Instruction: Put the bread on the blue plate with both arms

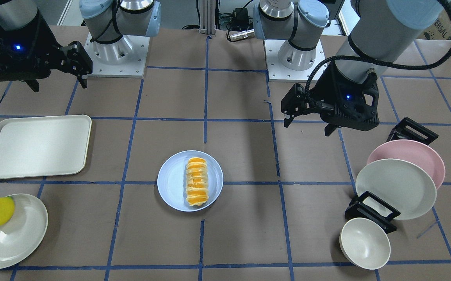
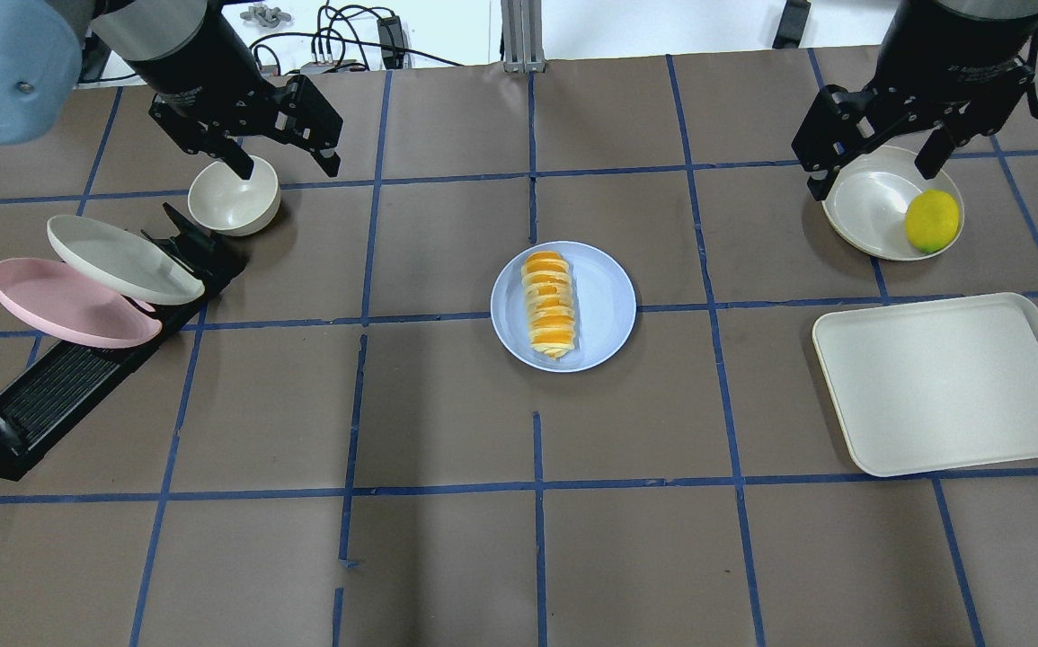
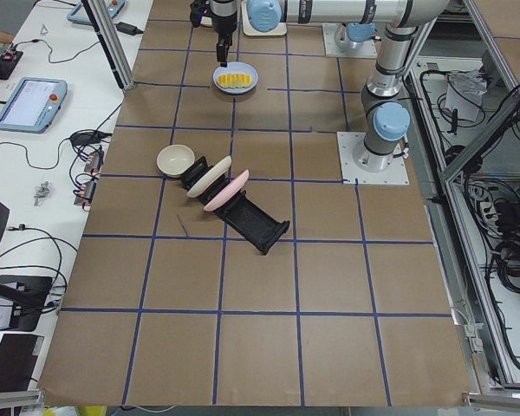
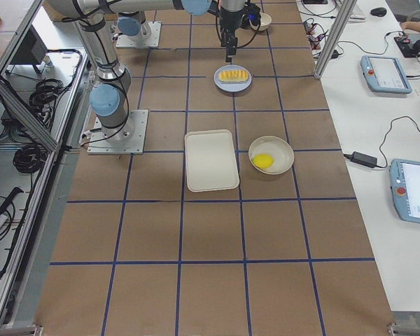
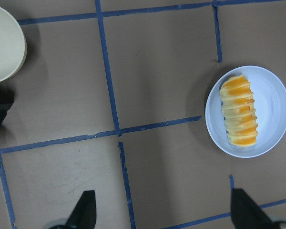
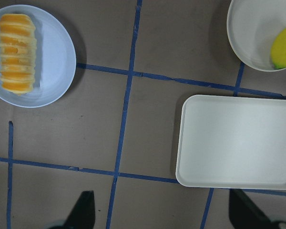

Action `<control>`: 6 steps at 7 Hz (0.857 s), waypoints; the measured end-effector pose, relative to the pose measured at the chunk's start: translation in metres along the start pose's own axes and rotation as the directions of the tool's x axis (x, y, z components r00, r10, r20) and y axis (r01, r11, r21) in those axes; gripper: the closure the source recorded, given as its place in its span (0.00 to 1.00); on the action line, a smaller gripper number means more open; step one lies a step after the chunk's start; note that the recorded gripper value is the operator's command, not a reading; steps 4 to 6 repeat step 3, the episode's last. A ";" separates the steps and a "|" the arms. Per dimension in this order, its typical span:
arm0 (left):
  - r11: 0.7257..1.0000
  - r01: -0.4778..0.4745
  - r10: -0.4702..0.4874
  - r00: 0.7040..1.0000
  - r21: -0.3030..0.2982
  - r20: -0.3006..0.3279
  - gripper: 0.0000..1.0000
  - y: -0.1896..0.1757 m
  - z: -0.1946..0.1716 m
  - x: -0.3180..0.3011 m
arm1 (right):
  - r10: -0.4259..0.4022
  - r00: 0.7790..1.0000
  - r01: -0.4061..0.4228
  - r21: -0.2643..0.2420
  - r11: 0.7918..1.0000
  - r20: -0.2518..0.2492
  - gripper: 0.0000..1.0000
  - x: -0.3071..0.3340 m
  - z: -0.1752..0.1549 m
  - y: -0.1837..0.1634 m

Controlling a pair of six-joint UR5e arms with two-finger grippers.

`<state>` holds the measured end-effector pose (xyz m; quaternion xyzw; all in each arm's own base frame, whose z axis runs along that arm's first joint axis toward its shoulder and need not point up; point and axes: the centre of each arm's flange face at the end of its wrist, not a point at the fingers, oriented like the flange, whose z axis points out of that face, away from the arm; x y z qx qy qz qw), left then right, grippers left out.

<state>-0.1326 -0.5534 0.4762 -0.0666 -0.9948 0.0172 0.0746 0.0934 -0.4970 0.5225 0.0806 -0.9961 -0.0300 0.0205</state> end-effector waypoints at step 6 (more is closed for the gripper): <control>0.999 -0.009 0.009 1.000 0.040 0.009 0.00 0.005 -0.004 -0.003 | 0.001 1.000 -0.001 -0.002 1.000 -0.006 0.00 -0.001 0.001 0.002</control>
